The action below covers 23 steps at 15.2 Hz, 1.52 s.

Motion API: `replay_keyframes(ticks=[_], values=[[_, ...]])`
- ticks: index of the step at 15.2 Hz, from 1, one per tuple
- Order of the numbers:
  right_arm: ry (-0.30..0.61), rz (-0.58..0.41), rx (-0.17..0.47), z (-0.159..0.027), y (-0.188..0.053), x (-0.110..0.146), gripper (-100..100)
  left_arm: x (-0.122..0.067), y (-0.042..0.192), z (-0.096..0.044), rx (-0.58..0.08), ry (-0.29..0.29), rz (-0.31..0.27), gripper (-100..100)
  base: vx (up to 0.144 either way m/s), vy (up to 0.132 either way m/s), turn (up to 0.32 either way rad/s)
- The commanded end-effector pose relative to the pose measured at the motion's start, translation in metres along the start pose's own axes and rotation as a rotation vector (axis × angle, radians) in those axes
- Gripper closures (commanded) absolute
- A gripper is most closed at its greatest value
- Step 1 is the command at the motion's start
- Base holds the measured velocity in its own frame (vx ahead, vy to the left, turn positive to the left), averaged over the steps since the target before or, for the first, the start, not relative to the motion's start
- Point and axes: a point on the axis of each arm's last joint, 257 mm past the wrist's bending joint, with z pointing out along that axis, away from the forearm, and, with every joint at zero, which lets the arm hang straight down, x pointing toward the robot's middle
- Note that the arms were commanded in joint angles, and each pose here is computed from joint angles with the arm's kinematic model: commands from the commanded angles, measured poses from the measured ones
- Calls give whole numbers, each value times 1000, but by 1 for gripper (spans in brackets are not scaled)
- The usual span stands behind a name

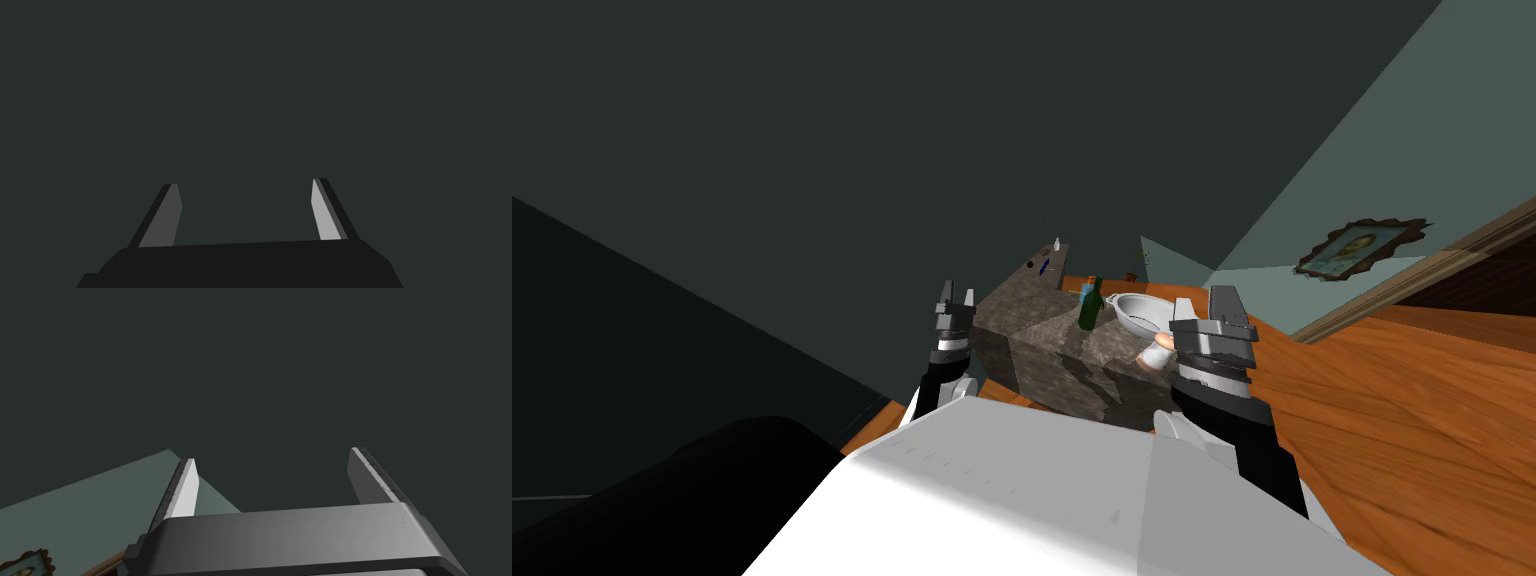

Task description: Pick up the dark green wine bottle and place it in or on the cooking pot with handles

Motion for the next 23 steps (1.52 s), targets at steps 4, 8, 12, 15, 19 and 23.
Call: replay_keyframes(ticks=[4, 8, 12, 15, 19, 23], values=[[98, 0, 10, 6, -8, 22, -100, 0, 0, 0, 0, 0, 0, 0, -29, 17, -44], [187, 14, 46, 12, -24, 49, -100, 0, 0, 0, 0, 0, 0, 0, -49, 36, -72], [254, 23, 83, 16, -38, 72, -100, 0, 0, 0, 0, 0, 0, 0, -66, 42, -85], [320, 31, 111, 21, -50, 96, -100, 0, 0, 0, 0, 0, 0, 0, -59, 47, -84], [361, 28, 150, 21, -62, 110, -100, 0, 0, 0, 0, 0, 0, 0, -38, 38, -61], [441, 20, 200, 23, -79, 137, -100, 0, 0, 0, 0, 0, 0, 0, -34, 37, -74]])
